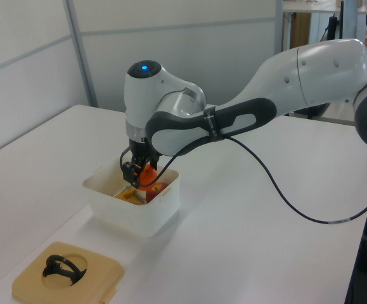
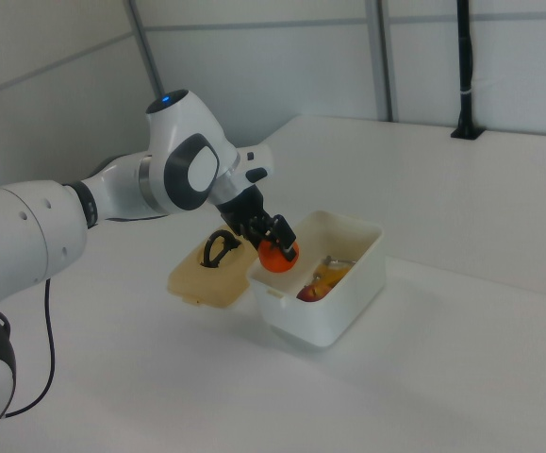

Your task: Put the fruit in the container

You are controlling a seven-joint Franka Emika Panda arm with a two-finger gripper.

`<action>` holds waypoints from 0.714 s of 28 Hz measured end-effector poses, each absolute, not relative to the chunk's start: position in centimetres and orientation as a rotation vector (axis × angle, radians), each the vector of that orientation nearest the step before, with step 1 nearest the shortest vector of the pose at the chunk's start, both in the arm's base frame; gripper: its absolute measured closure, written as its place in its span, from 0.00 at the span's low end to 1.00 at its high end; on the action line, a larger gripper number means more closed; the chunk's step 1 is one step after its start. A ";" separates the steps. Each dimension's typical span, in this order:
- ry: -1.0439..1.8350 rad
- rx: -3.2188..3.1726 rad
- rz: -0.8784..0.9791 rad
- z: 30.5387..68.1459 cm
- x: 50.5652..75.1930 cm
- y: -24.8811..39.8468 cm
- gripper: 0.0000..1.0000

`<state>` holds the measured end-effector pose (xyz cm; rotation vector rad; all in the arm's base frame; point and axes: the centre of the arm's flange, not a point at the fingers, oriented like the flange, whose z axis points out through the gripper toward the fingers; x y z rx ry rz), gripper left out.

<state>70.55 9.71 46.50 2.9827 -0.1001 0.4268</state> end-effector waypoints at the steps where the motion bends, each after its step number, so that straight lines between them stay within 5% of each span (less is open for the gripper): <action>1: -0.101 2.983 0.422 46.3 70.6 9.7 0.17; 6: -0.100 2.984 0.411 45.8 70.7 9.7 0.01; 20: 0.020 2.982 0.022 48.0 66.9 7.4 0.00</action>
